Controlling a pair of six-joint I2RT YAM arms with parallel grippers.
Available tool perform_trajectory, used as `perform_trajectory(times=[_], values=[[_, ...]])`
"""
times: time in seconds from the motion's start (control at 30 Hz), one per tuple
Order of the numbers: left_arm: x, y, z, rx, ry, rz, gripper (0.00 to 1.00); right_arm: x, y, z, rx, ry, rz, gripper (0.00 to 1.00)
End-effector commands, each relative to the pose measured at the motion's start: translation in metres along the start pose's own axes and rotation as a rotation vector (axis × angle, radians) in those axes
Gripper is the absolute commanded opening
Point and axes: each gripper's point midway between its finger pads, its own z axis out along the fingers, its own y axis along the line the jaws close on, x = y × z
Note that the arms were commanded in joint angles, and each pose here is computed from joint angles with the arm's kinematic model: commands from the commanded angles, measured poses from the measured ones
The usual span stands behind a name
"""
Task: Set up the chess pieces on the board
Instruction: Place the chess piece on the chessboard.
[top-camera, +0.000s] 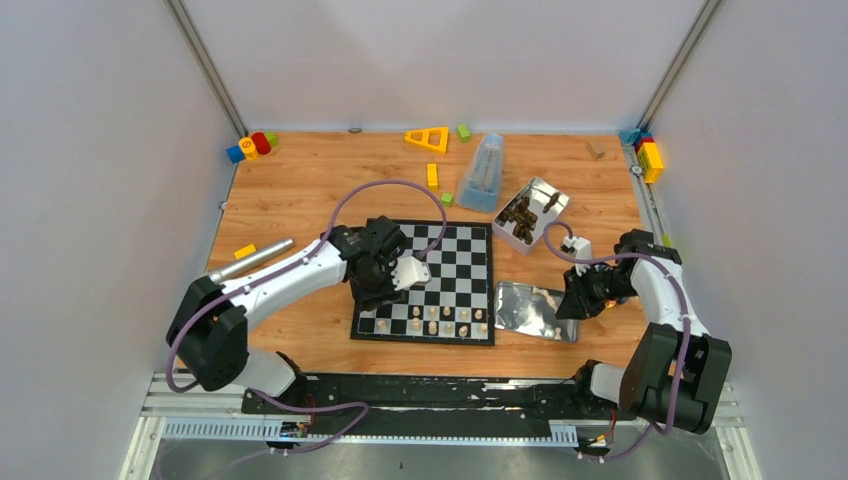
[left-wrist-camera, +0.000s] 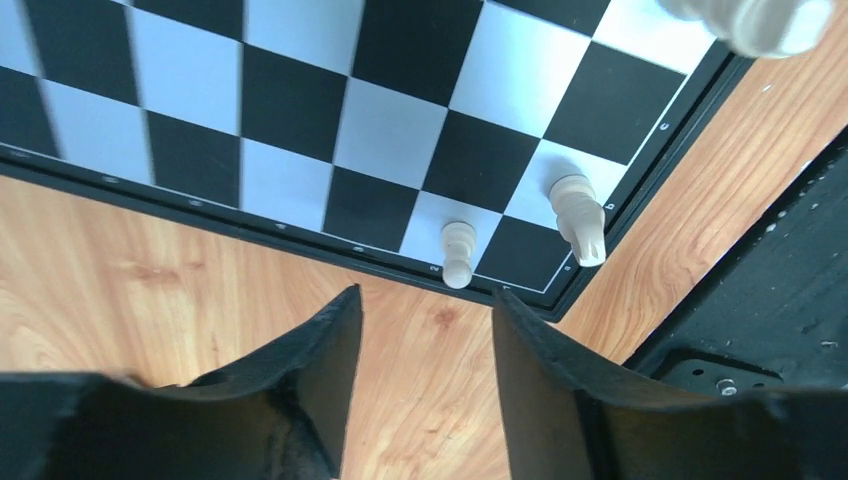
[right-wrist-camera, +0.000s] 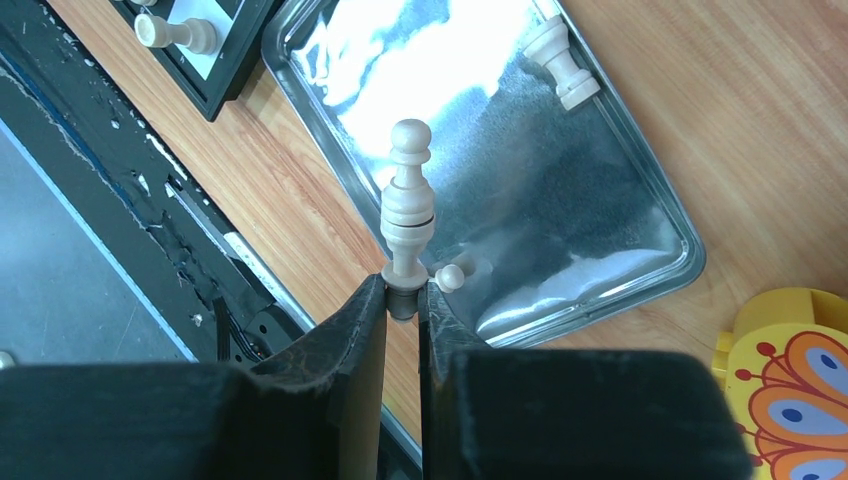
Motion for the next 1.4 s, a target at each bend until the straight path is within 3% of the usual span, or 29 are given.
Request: perform_trajectory(times=[0.0, 0.2, 0.3, 0.47, 0.93, 1.37], values=[[-0.041, 0.016, -0.046, -0.082, -0.221, 0.03, 0.61, -0.024, 0.01, -0.006, -0.028, -0.065, -0.085, 0.01], [-0.105, 0.007, -0.098, -0.04, -0.559, 0.147, 0.71, -0.053, 0.038, -0.014, -0.12, -0.137, -0.147, 0.01], [-0.146, -0.01, -0.122, 0.048, -0.779, 0.249, 0.71, -0.067, 0.06, -0.015, -0.187, -0.153, -0.183, 0.01], [-0.195, -0.031, -0.145, 0.242, -0.983, 0.369, 0.69, -0.085, 0.092, -0.015, -0.275, -0.15, -0.267, 0.01], [-0.258, -0.046, -0.133, 0.43, -1.11, 0.507, 0.63, -0.121, 0.138, -0.011, -0.431, -0.154, -0.358, 0.01], [-0.264, -0.062, -0.121, 0.51, -1.098, 0.524, 0.52, -0.12, 0.139, -0.008, -0.431, -0.142, -0.354, 0.0]])
